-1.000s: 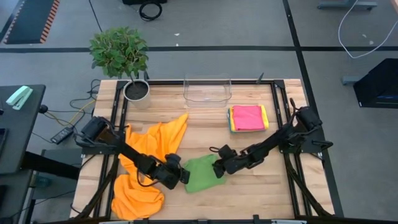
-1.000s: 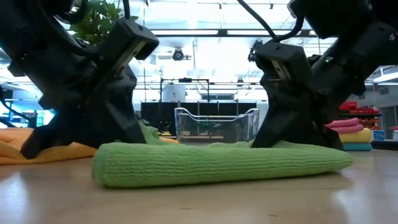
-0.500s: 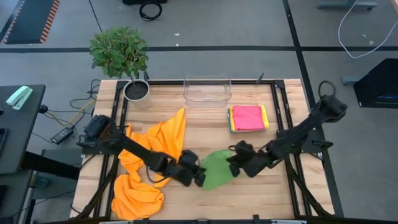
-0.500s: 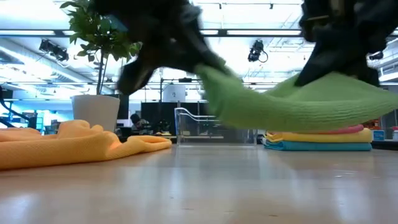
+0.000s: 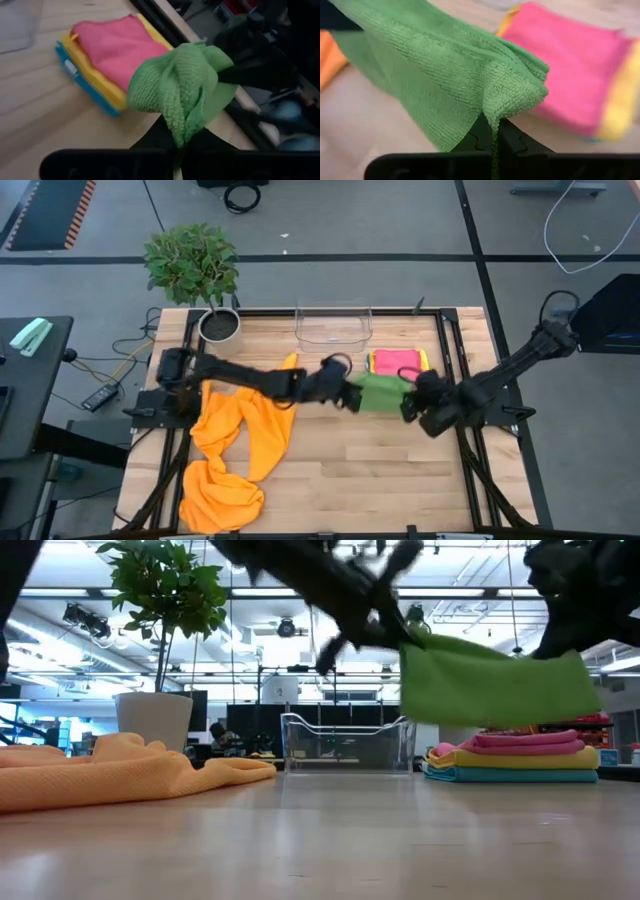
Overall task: Fold microfiber towels
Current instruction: Stack the green towel on the top of the pink towel
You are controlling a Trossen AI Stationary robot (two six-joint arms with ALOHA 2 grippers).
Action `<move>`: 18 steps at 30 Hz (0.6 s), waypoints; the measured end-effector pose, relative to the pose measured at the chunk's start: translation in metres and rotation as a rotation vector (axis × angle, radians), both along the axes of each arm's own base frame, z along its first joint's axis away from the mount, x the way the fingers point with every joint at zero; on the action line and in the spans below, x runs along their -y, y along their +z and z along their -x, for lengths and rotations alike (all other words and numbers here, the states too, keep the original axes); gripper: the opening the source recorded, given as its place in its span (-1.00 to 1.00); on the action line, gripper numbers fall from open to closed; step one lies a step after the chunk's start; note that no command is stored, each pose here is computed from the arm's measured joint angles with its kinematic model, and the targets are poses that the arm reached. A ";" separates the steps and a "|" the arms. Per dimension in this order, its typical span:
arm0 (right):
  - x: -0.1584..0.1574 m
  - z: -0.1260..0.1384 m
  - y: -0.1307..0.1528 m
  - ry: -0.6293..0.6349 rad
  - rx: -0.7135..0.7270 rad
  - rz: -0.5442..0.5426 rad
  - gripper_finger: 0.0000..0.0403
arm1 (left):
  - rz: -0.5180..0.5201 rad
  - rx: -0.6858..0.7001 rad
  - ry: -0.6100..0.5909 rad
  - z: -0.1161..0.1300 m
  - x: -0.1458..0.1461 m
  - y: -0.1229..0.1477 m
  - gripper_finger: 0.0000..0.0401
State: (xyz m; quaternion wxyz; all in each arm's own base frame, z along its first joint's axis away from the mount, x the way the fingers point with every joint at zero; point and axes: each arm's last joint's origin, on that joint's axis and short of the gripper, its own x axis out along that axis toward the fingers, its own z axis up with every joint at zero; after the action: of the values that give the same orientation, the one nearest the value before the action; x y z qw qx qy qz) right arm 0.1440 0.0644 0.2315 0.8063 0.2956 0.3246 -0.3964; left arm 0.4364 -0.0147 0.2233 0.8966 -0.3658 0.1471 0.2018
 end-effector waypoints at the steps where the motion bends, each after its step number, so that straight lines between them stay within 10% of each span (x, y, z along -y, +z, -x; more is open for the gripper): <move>1: 0.006 0.004 0.002 -0.017 -0.018 0.012 -0.98 | 0.020 0.027 -0.002 -0.008 -0.009 -0.004 -0.95; 10: 0.053 0.027 0.007 -0.143 -0.181 0.122 -0.98 | 0.068 -0.028 -0.063 -0.094 -0.070 -0.012 -0.93; 18: 0.083 0.023 -0.003 -0.182 -0.255 0.164 -0.98 | 0.000 -0.218 -0.061 -0.106 -0.117 0.008 -0.92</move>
State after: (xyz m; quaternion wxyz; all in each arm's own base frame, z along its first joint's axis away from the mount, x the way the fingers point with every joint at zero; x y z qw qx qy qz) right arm 0.1211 -0.0184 0.2284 0.7407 0.2044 0.3627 -0.5272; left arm 0.5426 0.1019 0.2312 0.8810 -0.3368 0.2550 0.2129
